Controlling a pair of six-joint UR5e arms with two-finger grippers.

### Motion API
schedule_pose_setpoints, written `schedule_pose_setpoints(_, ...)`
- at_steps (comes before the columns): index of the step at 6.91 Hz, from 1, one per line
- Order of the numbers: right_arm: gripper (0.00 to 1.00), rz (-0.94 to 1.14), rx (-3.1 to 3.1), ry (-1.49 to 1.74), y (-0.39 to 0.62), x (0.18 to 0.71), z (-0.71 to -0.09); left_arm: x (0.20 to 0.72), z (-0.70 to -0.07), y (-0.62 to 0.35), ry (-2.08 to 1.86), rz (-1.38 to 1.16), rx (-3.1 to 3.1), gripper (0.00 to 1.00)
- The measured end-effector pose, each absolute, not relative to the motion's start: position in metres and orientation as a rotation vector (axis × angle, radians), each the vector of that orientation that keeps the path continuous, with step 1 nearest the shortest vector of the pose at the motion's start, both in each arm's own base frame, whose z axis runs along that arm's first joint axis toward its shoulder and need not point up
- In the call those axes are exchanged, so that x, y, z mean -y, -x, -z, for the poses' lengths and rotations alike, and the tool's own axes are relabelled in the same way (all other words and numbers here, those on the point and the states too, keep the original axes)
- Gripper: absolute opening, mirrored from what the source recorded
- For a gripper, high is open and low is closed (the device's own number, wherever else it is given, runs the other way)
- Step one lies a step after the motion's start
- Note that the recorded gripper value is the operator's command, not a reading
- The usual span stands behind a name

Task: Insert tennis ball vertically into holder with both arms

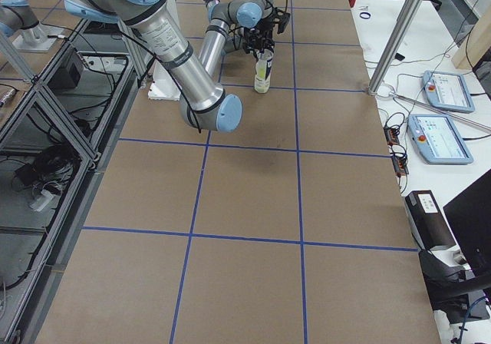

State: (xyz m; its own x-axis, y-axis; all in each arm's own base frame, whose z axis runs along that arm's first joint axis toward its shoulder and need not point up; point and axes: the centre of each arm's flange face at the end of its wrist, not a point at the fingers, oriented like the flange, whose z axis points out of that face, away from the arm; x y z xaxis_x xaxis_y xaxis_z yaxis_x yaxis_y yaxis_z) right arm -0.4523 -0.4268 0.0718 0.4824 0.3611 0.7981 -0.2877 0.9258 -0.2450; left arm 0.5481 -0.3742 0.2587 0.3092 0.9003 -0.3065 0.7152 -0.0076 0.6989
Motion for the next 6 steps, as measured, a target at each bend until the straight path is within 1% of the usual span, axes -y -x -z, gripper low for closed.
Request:
schedule_pose_setpoints(1, 0.99, -0.395, 0.995, 0.079, 0.45, 0.427, -0.071, 0.374, -0.259, -0.548, -1.768, -0.288, -1.455, 0.98)
schedule_pose_setpoints(3, 0.99, -0.409, 0.992, 0.076, 0.436, 0.434, -0.08, 0.375, -0.257, -0.544, -1.775, -0.285, -1.457, 0.99)
schedule_pose_setpoints(6, 0.99, -0.417, 0.962, 0.038, 0.4, 0.456, -0.115, 0.373, -0.266, -0.507, -1.8, -0.239, -1.447, 0.99)
